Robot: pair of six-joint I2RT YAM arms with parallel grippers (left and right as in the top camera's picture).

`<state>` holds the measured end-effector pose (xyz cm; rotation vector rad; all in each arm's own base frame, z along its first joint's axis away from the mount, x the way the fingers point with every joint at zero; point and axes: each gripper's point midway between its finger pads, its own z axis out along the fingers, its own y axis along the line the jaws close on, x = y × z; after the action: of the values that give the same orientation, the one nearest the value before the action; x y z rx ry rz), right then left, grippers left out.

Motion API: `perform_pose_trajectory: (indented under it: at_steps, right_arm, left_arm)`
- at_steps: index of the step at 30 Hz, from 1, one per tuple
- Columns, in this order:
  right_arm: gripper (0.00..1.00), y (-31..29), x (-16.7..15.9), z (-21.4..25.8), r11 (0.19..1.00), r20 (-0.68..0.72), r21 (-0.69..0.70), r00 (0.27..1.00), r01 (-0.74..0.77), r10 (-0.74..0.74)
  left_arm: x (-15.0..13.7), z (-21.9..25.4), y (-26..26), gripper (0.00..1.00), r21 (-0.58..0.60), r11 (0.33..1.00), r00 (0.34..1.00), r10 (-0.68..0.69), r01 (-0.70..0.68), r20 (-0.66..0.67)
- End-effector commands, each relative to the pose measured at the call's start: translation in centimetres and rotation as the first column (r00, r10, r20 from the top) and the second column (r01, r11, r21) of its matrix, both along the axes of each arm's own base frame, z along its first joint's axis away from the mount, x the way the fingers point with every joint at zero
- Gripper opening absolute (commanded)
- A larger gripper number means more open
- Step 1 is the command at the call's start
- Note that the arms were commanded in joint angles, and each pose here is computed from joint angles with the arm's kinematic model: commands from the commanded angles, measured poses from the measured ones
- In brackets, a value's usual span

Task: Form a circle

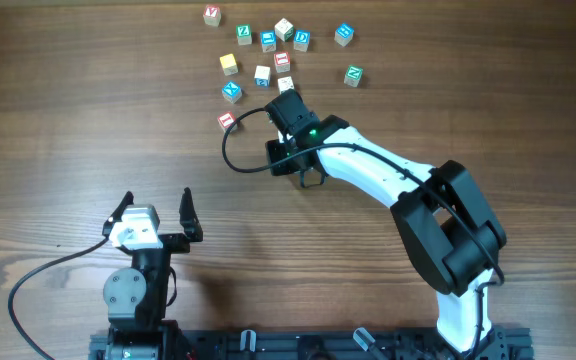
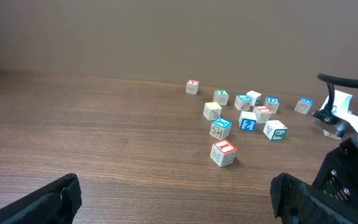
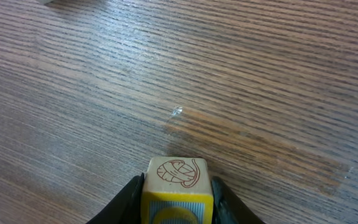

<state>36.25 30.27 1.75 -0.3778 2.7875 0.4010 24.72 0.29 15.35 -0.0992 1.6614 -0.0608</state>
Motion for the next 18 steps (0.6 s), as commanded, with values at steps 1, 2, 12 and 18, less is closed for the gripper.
perform_pose_trajectory:
  at_steps: [1,2,12,18]
  right_arm:
    - [0.34,-0.3,-0.2,-0.6,1.0,-0.002,-0.023,1.0,0.012,-0.012]
    - [0.34,-0.3,-0.2,-0.6,1.0,-0.002,-0.023,1.0,0.012,-0.012]
    - [0.33,-0.7,0.8,-0.4,0.998,0.041,-0.041,0.998,0.055,-0.054]
    - [0.34,-0.8,0.8,-0.4,0.997,0.044,-0.045,0.997,0.059,-0.057]
  left_arm:
    - [0.0,-0.1,0.1,1.0,0.016,1.0,1.0,0.005,-0.005,0.0]
    - [0.0,-0.1,0.1,1.0,0.016,1.0,1.0,0.005,-0.005,0.0]
    - [0.0,-0.1,0.1,1.0,0.016,1.0,1.0,0.005,-0.005,0.0]
    - [0.0,-0.1,0.1,1.0,0.016,1.0,1.0,0.005,-0.005,0.0]
